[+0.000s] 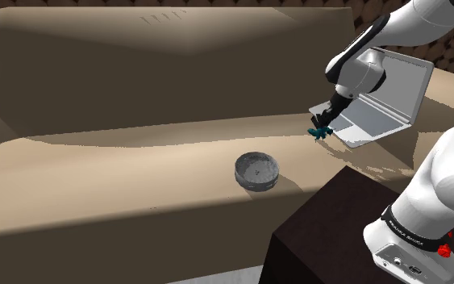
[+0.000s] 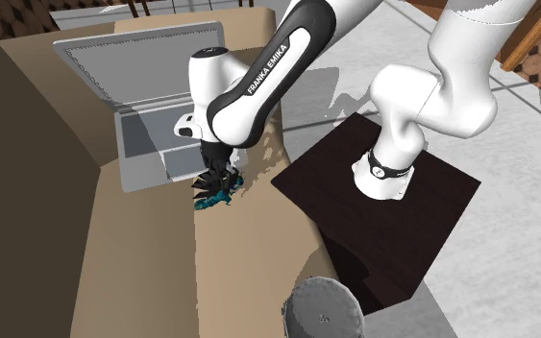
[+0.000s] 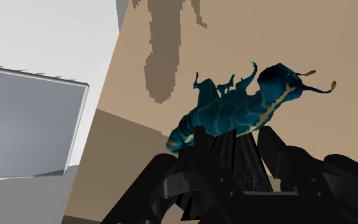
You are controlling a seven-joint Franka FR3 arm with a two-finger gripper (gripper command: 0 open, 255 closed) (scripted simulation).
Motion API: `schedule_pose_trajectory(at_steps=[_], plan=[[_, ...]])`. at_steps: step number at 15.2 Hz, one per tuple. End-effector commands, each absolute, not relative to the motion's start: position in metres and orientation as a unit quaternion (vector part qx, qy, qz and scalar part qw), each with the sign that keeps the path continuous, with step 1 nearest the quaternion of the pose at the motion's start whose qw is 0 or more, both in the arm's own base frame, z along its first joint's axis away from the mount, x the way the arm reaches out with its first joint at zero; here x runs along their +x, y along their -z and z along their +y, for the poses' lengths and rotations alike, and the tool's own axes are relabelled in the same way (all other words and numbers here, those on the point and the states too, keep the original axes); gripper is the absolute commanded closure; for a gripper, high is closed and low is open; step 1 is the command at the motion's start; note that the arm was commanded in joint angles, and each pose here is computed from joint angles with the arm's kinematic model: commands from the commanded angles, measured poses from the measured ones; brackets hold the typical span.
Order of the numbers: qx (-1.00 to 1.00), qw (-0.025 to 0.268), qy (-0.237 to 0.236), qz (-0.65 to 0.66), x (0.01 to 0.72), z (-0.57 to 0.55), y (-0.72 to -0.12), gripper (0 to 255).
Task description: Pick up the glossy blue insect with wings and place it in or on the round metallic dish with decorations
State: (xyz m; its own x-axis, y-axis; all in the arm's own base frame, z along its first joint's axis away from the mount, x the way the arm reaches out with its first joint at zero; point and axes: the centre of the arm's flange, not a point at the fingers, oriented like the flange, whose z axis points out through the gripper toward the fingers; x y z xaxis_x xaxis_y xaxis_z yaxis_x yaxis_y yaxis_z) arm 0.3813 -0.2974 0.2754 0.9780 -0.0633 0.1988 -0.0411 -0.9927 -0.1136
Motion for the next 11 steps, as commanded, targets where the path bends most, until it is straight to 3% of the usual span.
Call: schedule_pose_trajectory(at_steps=[1, 11], plan=[[-0.993, 0.055, 0.101, 0.026, 0.381, -0.297, -0.275, 255], [-0.993, 0.055, 0.101, 0.026, 0.381, -0.297, -0.291, 255]])
